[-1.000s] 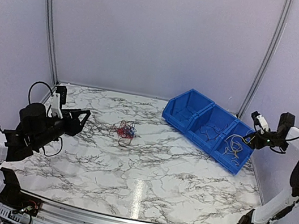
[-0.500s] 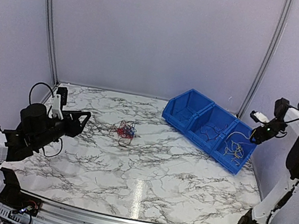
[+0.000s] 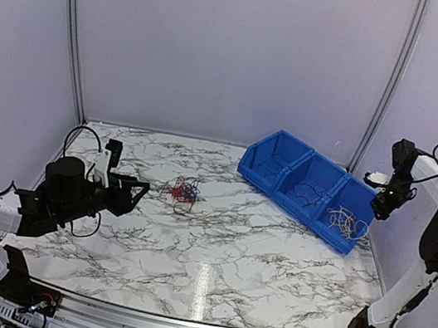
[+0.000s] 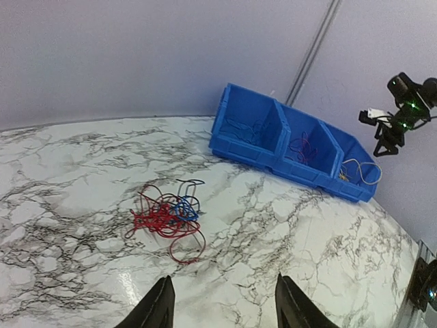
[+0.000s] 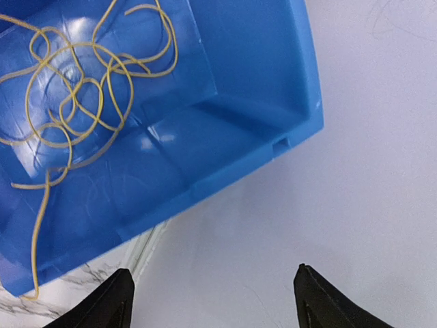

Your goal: Untangle the cables

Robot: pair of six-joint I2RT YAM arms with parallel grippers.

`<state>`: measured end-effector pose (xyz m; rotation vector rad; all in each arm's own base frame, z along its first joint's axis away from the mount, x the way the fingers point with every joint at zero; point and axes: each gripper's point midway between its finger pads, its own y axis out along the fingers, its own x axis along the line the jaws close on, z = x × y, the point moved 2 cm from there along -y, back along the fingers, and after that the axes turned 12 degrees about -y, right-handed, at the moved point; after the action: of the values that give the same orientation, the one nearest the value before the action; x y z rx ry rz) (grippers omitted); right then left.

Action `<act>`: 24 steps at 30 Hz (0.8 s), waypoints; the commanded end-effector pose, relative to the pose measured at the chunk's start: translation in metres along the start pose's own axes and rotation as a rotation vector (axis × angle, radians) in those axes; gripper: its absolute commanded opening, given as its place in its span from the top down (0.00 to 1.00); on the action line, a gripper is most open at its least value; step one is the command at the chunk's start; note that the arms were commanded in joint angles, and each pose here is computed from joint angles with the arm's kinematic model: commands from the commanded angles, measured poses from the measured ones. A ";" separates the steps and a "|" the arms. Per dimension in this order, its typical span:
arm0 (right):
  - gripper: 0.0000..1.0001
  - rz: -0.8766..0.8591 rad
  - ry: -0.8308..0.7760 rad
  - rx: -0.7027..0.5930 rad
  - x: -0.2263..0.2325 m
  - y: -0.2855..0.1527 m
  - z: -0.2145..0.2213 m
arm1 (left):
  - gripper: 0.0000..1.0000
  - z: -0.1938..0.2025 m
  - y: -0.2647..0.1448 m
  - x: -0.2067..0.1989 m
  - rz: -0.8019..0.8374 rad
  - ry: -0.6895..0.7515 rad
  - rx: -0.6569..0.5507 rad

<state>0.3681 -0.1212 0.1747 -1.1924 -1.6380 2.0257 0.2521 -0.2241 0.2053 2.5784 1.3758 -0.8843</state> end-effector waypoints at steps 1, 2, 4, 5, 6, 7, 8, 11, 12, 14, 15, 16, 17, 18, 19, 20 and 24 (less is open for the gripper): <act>0.18 0.172 -0.114 0.157 -0.007 -0.024 0.023 | 0.48 0.006 0.012 -0.039 0.119 0.132 0.047; 0.18 0.195 -0.108 0.166 -0.009 -0.027 0.025 | 0.48 0.009 0.015 -0.043 0.125 0.141 0.057; 0.18 0.178 -0.079 0.120 -0.011 -0.041 0.021 | 0.48 0.013 0.021 -0.048 0.131 0.151 0.072; 0.18 0.157 -0.065 0.078 -0.011 -0.049 0.015 | 0.48 0.015 0.023 -0.052 0.138 0.159 0.076; 0.18 0.124 -0.058 0.021 -0.007 -0.058 0.008 | 0.48 0.016 0.024 -0.055 0.143 0.164 0.079; 0.18 0.088 -0.050 -0.048 -0.003 -0.068 -0.002 | 0.48 0.016 0.025 -0.058 0.150 0.170 0.079; 0.18 0.040 -0.048 -0.148 0.006 -0.080 -0.016 | 0.48 0.016 0.025 -0.060 0.151 0.172 0.076; 0.22 -0.042 -0.081 -0.304 0.034 -0.110 -0.043 | 0.47 0.011 0.024 -0.060 0.137 0.171 0.055; 0.23 -0.067 -0.106 -0.343 0.047 -0.117 -0.050 | 0.47 0.009 0.022 -0.059 0.133 0.173 0.048; 0.24 -0.137 -0.180 -0.445 0.080 -0.132 -0.067 | 0.47 0.008 0.019 -0.058 0.129 0.168 0.039; 0.24 -0.169 -0.210 -0.474 0.096 -0.133 -0.073 | 0.46 0.007 0.017 -0.056 0.125 0.166 0.034; 0.24 -0.186 -0.221 -0.481 0.107 -0.130 -0.076 | 0.46 0.006 0.015 -0.056 0.123 0.159 0.029; 0.25 -0.193 -0.219 -0.468 0.114 -0.124 -0.078 | 0.46 0.005 0.014 -0.055 0.118 0.155 0.025; 0.25 -0.196 -0.214 -0.445 0.119 -0.116 -0.079 | 0.46 0.005 0.013 -0.054 0.116 0.148 0.024; 0.25 -0.196 -0.199 -0.421 0.120 -0.107 -0.079 | 0.46 0.005 0.012 -0.054 0.119 0.141 0.023; 0.25 -0.189 -0.185 -0.390 0.119 -0.097 -0.077 | 0.46 0.006 0.012 -0.053 0.118 0.136 0.026; 0.24 -0.112 -0.165 -0.258 0.113 -0.057 -0.070 | 0.46 0.009 0.011 -0.054 0.127 0.119 0.036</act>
<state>0.3193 0.0369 0.2023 -0.8990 -2.1981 1.8624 0.2361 -0.2749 0.2206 2.7772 1.2331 -0.7489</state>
